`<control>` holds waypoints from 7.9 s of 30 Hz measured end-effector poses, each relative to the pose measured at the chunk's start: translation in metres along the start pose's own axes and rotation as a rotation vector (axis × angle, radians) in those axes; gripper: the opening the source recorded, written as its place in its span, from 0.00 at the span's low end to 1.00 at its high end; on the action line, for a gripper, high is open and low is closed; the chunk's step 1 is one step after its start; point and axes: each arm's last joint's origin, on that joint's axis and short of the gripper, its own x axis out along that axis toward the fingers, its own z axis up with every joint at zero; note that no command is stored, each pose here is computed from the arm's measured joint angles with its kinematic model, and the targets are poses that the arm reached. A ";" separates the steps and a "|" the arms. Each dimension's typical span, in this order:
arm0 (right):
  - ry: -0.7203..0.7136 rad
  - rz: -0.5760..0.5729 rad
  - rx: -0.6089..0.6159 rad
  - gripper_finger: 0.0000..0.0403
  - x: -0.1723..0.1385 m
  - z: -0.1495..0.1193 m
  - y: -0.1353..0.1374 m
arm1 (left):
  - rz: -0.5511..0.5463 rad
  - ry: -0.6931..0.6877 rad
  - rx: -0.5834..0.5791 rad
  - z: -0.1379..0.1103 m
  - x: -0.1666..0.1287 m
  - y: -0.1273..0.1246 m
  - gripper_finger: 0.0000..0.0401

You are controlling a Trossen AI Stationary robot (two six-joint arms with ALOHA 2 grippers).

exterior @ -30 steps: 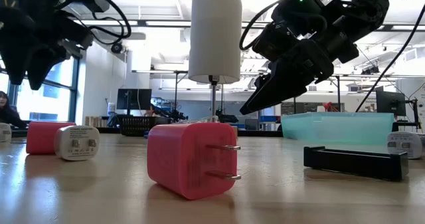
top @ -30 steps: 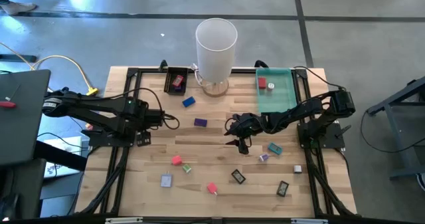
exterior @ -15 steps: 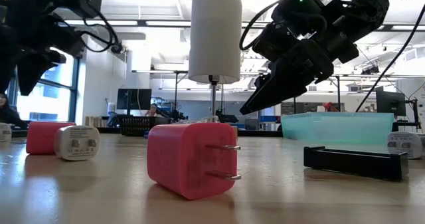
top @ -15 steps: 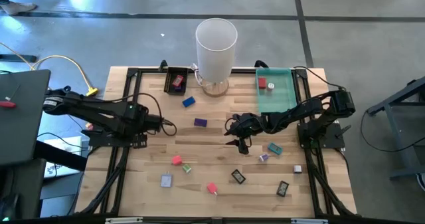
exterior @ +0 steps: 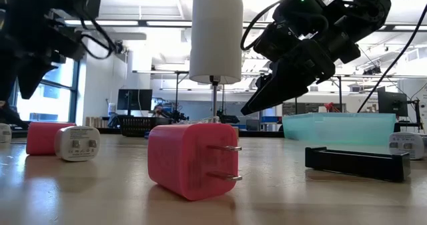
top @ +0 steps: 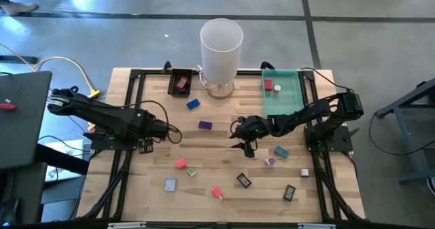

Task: Pick & Place Office items
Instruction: Put the left green white adapter into the green bin

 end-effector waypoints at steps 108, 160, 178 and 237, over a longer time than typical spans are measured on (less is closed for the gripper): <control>0.001 0.001 0.008 0.49 0.000 0.000 0.000 | 0.007 0.289 0.077 0.024 0.059 -0.023 0.62; 0.001 0.026 0.008 0.49 0.000 0.000 0.001 | 0.025 0.200 0.075 0.071 0.030 -0.032 0.30; -0.031 0.086 -0.015 0.49 0.001 0.003 0.012 | -0.102 -0.476 0.111 0.139 -0.026 -0.060 0.30; -0.883 0.629 -0.014 0.49 -0.045 0.077 0.057 | 0.168 -1.787 0.383 0.126 -0.143 -0.159 0.30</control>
